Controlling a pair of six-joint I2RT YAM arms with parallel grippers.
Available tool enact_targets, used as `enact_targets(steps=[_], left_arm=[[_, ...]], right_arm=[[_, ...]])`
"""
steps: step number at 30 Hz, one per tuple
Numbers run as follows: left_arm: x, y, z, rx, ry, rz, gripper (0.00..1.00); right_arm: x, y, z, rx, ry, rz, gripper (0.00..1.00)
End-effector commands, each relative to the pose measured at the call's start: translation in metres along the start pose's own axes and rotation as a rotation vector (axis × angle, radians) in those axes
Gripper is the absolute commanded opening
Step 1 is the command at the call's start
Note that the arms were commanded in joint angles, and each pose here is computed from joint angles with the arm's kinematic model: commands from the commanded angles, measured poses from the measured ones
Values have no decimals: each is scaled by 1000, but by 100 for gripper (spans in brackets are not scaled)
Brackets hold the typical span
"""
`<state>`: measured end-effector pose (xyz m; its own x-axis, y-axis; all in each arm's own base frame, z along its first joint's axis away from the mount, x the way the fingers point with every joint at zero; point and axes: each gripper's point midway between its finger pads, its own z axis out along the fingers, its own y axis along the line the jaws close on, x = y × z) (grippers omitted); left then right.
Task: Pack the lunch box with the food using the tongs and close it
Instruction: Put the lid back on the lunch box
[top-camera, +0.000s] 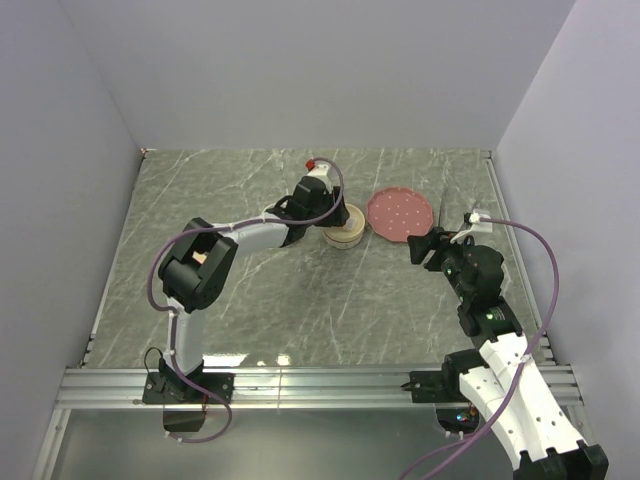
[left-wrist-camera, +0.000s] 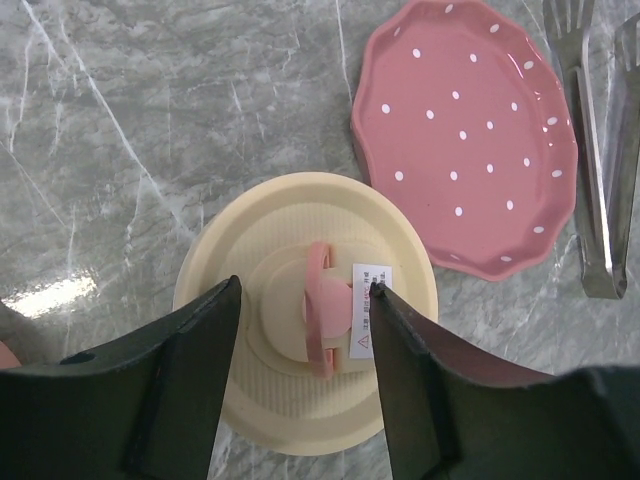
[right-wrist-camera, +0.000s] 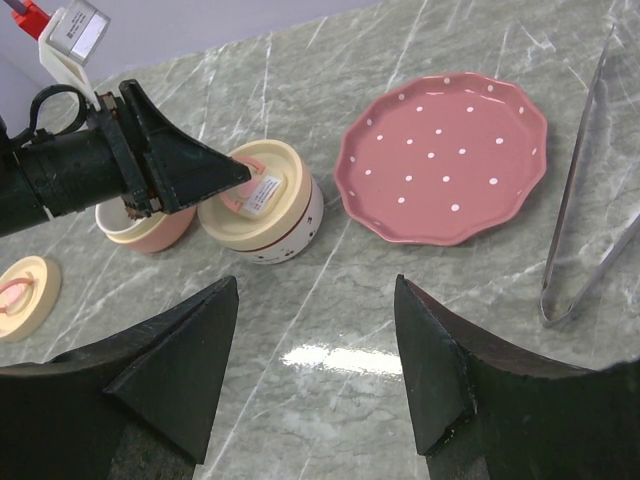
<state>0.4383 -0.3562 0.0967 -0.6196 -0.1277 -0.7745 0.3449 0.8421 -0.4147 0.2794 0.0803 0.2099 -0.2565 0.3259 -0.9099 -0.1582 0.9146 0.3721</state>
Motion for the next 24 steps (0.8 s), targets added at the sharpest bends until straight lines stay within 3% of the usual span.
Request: enact_targets(steps=[1,24], left_arm=[[3,10,-10,-50,21,14,61],[-38,-4,-70,13,-182,-9,62]], right_arm=[[-7,6,0,-26,-31,-5,70],[-6,7,0,-28,-30,-5,71]])
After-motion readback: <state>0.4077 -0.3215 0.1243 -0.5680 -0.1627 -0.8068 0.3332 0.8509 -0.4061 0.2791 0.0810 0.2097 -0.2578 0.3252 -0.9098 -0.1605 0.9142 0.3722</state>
